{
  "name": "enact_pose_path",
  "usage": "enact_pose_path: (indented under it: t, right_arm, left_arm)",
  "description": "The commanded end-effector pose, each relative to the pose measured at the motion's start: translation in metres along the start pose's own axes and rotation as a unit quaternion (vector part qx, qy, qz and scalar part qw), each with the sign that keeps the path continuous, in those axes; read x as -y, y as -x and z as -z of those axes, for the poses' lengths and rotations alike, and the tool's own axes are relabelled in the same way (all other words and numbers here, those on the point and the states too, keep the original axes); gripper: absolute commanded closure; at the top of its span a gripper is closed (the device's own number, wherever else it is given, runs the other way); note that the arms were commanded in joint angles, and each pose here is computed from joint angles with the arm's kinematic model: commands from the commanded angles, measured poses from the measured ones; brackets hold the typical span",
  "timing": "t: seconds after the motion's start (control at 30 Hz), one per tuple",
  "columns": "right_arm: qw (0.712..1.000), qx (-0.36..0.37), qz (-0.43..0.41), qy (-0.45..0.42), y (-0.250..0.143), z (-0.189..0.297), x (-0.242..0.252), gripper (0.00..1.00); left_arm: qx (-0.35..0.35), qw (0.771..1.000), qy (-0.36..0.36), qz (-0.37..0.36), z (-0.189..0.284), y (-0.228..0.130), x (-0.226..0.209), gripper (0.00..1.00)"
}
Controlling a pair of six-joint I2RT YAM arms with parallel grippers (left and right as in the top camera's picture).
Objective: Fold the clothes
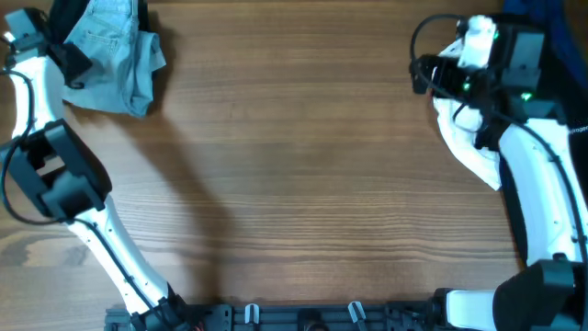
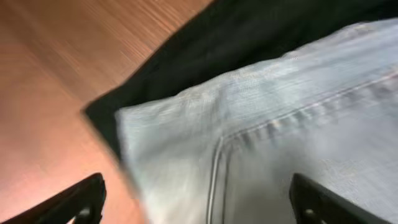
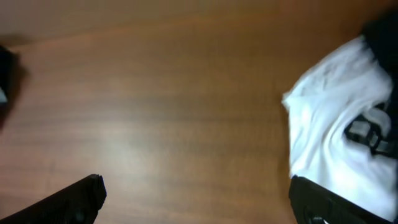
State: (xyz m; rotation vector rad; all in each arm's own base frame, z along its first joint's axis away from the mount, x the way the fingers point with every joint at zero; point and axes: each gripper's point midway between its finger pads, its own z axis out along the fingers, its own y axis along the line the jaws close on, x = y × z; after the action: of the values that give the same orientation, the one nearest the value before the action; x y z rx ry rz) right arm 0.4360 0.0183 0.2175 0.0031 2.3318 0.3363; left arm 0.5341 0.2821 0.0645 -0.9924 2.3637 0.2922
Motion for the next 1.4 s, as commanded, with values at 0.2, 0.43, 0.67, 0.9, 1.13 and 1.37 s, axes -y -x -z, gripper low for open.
enact_pose_path:
  t: [0.2,0.43,0.67,0.9,1.13,1.37]
  right_arm:
    - [0.981,0.141,0.129,0.029,0.074,0.144,-0.064,0.0]
    - [0.961,0.221,0.133,0.098,0.067,0.233,-0.11,0.0]
    - [0.964,0.212,0.134,0.083,0.063,0.227,-0.112,0.0]
    - [0.942,0.298,0.148,0.053,0.005,0.198,-0.088,0.0]
    - [0.936,0.352,-0.011,0.018,-0.107,0.13,-0.033,0.0]
    - [0.928,0.372,-0.008,0.005,-0.15,0.112,-0.019,0.0]
  left_arm:
    - [0.199,0.976,-0.09,0.012,0.298,0.09,0.016,0.0]
    - [0.216,0.972,-0.096,0.016,0.32,0.093,0.012,0.0]
    - [0.216,0.972,-0.096,0.016,0.32,0.093,0.012,0.0]
    - [0.216,0.972,-0.096,0.016,0.32,0.093,0.012,0.0]
    - [0.216,0.972,-0.096,0.016,0.32,0.093,0.012,0.0]
    - [0.216,0.972,-0.096,0.016,0.32,0.093,0.012,0.0]
